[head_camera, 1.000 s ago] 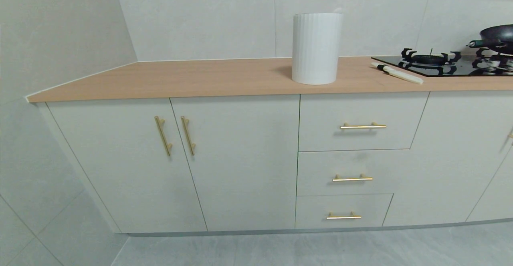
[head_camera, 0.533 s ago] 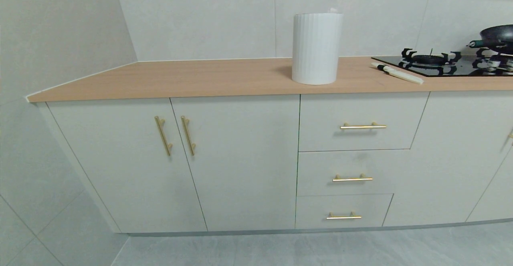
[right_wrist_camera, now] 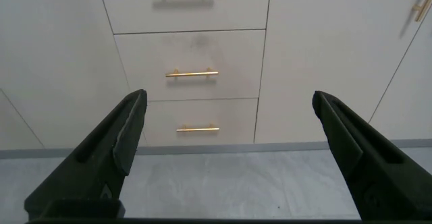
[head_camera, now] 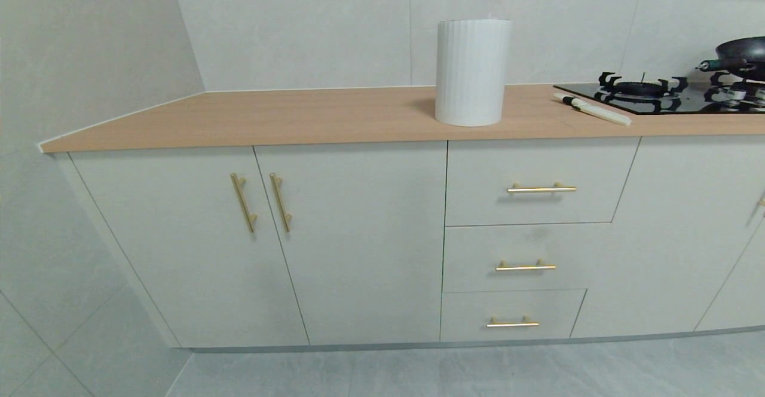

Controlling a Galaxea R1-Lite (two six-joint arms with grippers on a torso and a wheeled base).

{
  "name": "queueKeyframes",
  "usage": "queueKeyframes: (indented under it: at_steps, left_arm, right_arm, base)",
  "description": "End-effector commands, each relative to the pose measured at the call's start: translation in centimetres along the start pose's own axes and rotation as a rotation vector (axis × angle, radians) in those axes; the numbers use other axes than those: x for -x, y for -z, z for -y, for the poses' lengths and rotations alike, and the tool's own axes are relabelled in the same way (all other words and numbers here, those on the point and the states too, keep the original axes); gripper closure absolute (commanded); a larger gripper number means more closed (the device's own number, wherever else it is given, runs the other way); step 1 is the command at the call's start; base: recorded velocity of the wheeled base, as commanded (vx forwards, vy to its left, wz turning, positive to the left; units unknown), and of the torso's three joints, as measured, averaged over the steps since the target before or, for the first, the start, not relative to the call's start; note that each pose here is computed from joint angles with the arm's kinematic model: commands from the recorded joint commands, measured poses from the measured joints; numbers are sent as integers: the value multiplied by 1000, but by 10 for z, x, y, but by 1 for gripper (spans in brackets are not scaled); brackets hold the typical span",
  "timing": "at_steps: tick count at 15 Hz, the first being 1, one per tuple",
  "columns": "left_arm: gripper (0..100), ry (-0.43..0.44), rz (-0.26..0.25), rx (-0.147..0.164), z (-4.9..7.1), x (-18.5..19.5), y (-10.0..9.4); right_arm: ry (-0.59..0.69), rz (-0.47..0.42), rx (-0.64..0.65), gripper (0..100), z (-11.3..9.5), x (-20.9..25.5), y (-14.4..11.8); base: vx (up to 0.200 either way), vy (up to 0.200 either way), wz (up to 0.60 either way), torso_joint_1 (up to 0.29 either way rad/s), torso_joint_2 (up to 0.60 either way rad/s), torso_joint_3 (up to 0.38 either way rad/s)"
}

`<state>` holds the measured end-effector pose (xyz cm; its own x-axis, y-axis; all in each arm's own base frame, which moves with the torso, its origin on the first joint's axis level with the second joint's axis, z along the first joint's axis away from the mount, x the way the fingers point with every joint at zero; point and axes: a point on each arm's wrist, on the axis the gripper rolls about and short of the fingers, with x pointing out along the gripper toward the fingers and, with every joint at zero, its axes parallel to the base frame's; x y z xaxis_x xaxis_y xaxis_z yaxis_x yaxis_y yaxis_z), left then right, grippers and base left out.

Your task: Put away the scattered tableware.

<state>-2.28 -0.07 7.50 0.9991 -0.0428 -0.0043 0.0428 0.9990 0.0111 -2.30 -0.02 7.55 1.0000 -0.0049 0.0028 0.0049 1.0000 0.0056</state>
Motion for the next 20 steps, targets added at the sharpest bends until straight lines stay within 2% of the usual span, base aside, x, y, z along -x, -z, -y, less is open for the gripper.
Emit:
queueKeyframes:
  at_steps: [1,3,17,20]
  left_arm:
    - [0,0,0,1,0,0,0]
    - [0,0,0,1,0,0,0]
    - [0,0,0,1,0,0,0]
    - [0,0,0,2,0,0,0]
  right_arm:
    - [-9,-4,2,0,0,0,0]
    - [-51,-3,21,0,-1,0,0]
    - [-49,-3,9,0,-1,0,0]
    - [-49,-3,9,0,-1,0,0]
  base:
    - [200,0,0,2,2,7]
    - [200,0,0,5,0,2]
    - [200,0,0,2,2,2]
    - [0,0,0,0,0,0]
